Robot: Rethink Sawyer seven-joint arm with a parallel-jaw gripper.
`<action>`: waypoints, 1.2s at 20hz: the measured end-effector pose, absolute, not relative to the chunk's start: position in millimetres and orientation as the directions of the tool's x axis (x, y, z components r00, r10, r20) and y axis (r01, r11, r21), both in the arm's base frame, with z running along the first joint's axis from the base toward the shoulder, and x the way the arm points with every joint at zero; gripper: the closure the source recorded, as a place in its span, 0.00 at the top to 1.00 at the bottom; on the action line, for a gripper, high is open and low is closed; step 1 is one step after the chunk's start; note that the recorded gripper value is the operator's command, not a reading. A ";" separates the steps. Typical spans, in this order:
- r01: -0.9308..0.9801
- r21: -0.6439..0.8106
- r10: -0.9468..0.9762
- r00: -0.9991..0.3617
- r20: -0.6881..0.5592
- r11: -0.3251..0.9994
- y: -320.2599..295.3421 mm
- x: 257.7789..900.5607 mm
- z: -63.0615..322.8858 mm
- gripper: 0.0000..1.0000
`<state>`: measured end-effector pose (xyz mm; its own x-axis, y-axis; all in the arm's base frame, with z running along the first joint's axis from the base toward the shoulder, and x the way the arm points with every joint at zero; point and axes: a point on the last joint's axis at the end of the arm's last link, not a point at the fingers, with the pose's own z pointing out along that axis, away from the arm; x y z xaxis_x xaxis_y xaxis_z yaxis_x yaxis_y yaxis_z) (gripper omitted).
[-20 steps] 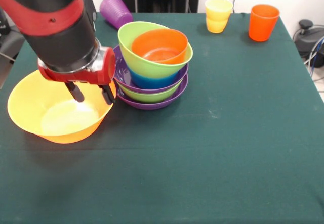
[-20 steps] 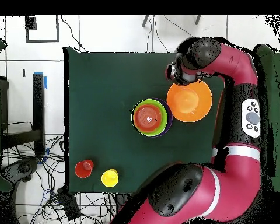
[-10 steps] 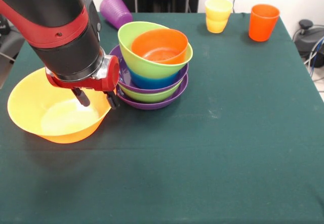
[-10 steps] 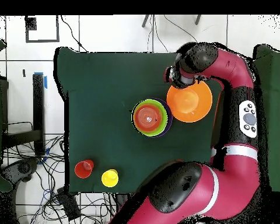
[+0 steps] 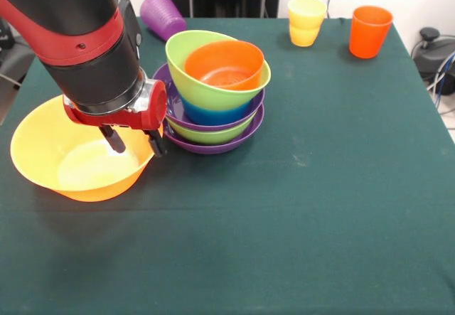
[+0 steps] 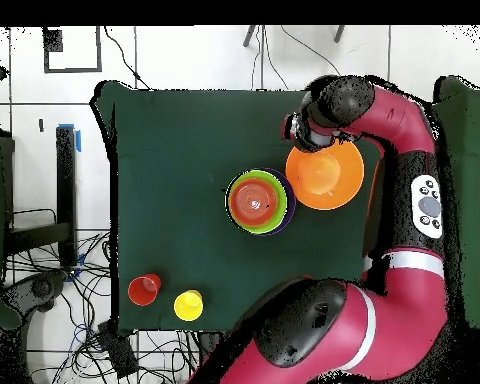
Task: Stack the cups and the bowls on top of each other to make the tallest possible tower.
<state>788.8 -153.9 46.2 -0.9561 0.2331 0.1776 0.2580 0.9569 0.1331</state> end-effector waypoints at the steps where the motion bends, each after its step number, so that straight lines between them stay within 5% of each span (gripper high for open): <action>1: 0.261 0.136 0.237 -0.957 0.170 0.956 -154.0 789.7 47.2 1.00; 24: 0.271 0.096 0.258 -0.958 0.126 0.958 -168.2 783.4 44.0 1.00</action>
